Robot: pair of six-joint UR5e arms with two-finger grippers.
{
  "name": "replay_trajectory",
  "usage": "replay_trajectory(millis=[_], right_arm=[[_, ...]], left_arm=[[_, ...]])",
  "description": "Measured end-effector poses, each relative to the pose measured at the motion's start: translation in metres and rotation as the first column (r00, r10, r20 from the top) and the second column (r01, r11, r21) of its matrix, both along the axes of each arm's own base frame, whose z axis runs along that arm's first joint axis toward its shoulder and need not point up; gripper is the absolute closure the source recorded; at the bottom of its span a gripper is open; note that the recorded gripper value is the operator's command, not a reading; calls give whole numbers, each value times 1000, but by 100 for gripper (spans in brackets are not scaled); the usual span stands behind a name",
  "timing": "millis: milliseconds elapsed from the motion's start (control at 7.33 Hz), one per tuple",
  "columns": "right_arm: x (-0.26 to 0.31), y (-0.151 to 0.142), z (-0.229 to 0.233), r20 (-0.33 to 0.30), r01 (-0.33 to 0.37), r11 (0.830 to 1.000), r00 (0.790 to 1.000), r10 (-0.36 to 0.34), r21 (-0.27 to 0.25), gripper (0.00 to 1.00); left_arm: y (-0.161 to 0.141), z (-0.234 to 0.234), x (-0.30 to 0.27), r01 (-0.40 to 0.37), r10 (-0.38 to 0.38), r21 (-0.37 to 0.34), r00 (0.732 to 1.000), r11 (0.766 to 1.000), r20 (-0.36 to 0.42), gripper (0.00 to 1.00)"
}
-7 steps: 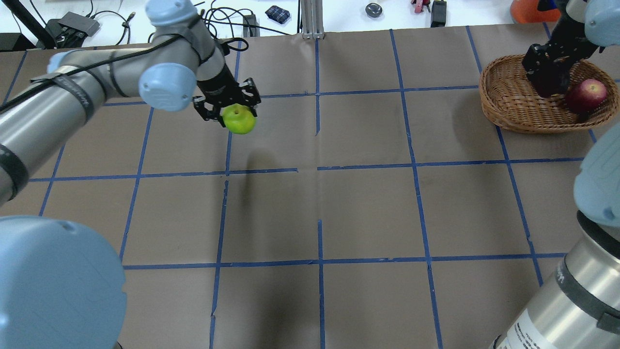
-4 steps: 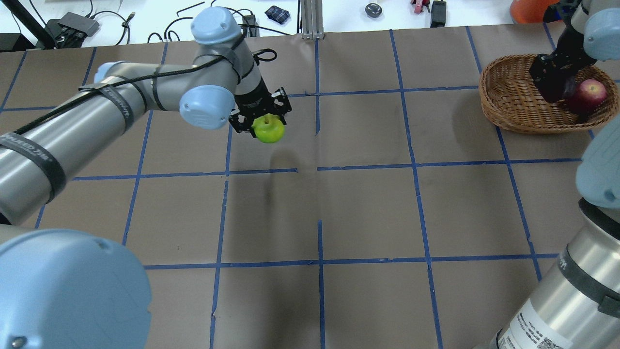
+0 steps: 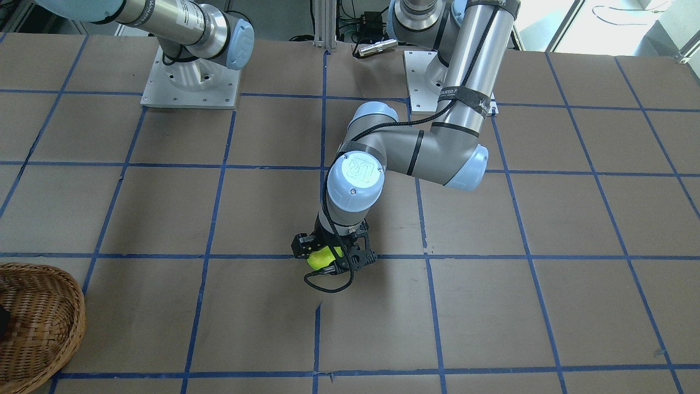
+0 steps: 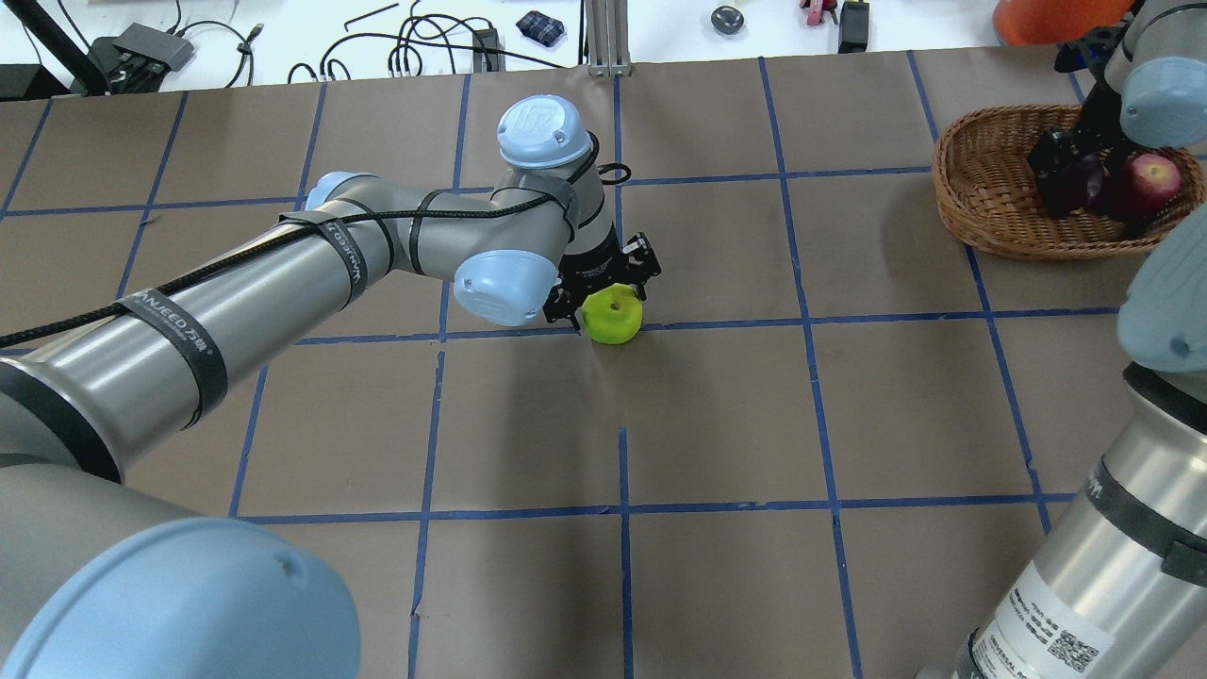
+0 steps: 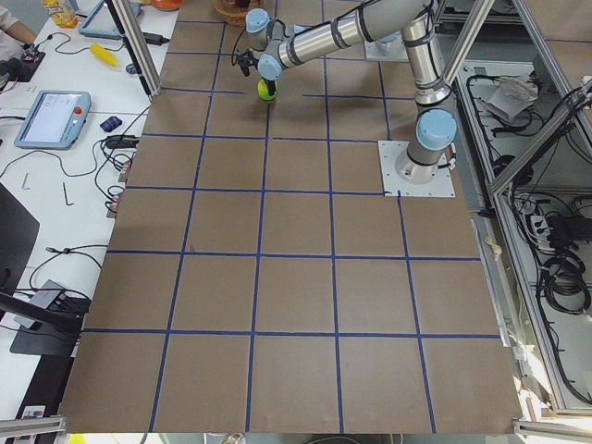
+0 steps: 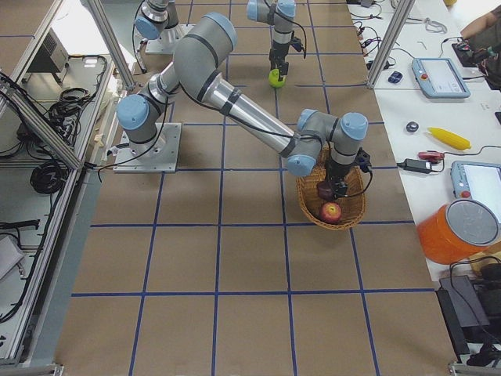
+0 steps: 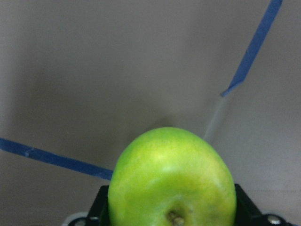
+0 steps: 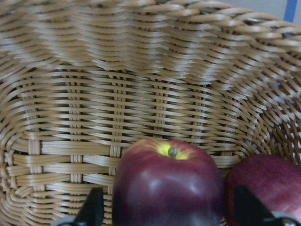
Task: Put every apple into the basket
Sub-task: 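Lower the green apple at the table center and open the left gripper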
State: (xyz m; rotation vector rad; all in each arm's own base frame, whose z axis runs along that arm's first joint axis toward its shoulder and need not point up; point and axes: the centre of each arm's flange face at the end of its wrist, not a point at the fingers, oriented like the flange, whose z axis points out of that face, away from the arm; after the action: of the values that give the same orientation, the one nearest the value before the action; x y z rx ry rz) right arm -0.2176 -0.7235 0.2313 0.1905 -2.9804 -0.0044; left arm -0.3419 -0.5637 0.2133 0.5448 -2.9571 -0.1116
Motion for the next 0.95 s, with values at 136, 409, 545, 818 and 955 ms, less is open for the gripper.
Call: replay_trajectory(millis=[136, 409, 545, 818, 955], right_arm=[[1, 2, 11, -1, 1, 1000, 1000, -1, 9, 0], [35, 13, 72, 18, -7, 1000, 1000, 7, 16, 0], [80, 18, 101, 43, -2, 1000, 999, 1, 23, 0], [194, 32, 137, 147, 25, 999, 989, -32, 46, 0], [246, 40, 142, 189, 28, 997, 981, -40, 70, 0]], left_arm=[[2, 15, -1, 3, -3, -18, 1000, 1000, -5, 0], [14, 65, 5, 18, -19, -32, 1000, 999, -7, 0], [27, 97, 14, 73, -73, -26, 997, 997, -3, 0], [61, 161, 47, 204, -204, 8, 979, 979, 24, 0], [78, 192, 71, 217, -218, 26, 974, 976, 59, 0]])
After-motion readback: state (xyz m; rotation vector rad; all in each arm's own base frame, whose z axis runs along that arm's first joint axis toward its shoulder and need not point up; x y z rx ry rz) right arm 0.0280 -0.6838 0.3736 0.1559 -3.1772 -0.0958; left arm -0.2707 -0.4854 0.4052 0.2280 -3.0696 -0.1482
